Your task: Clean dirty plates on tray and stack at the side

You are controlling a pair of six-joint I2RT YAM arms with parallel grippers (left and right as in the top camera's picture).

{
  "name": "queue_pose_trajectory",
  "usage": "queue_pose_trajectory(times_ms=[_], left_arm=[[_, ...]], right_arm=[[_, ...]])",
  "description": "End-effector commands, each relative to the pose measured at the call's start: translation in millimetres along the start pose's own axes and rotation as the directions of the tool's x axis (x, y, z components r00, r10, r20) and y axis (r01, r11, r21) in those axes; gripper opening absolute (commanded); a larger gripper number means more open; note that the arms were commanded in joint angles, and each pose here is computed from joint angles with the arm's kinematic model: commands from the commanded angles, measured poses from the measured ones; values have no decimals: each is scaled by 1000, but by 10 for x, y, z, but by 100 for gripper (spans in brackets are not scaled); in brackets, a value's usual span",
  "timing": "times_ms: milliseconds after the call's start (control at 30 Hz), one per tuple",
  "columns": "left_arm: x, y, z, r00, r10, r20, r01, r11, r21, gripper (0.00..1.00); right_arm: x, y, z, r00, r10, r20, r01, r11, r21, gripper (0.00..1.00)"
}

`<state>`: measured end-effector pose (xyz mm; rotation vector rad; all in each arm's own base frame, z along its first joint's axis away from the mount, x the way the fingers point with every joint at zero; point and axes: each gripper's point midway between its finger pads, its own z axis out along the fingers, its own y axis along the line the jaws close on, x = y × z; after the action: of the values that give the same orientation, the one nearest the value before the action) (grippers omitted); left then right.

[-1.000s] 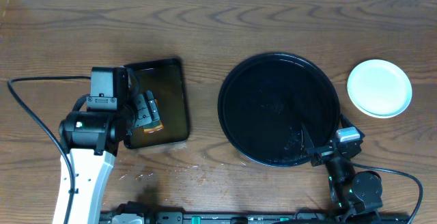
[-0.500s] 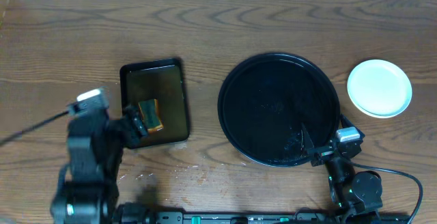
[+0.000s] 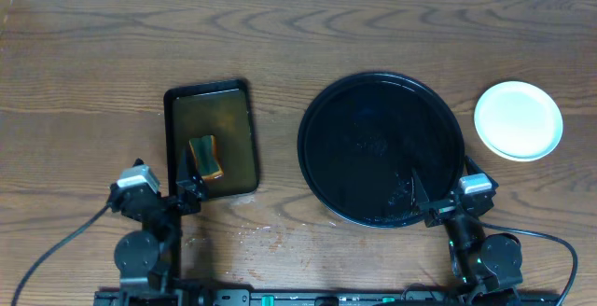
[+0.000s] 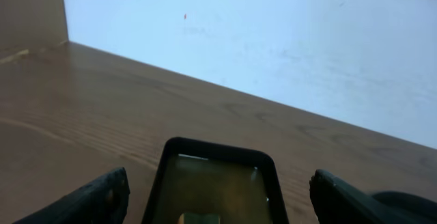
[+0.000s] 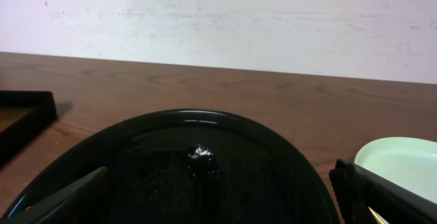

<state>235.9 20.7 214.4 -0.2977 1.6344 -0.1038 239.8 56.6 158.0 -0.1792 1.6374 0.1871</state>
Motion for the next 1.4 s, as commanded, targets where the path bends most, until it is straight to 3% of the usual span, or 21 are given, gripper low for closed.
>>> queue_pose_trajectory(times_ms=[0, 200, 433, 1367], left_arm=[[82, 20, 1, 999, 22, 47, -23, 1000, 13, 86], [316, 76, 73, 998, 35, 43, -35, 999, 12, 86], [723, 175, 139, 998, 39, -54, -40, 999, -9, 86], [744, 181, 139, 997, 40, -63, -41, 999, -11, 86]], right_arm=[[4, -40, -2, 1000, -10, 2, 10, 1000, 19, 99], [4, -40, -2, 1000, -10, 2, 10, 1000, 19, 99], [4, -40, -2, 1000, -10, 2, 10, 1000, 19, 99], [5, -40, -2, 1000, -10, 2, 10, 1000, 19, 99]])
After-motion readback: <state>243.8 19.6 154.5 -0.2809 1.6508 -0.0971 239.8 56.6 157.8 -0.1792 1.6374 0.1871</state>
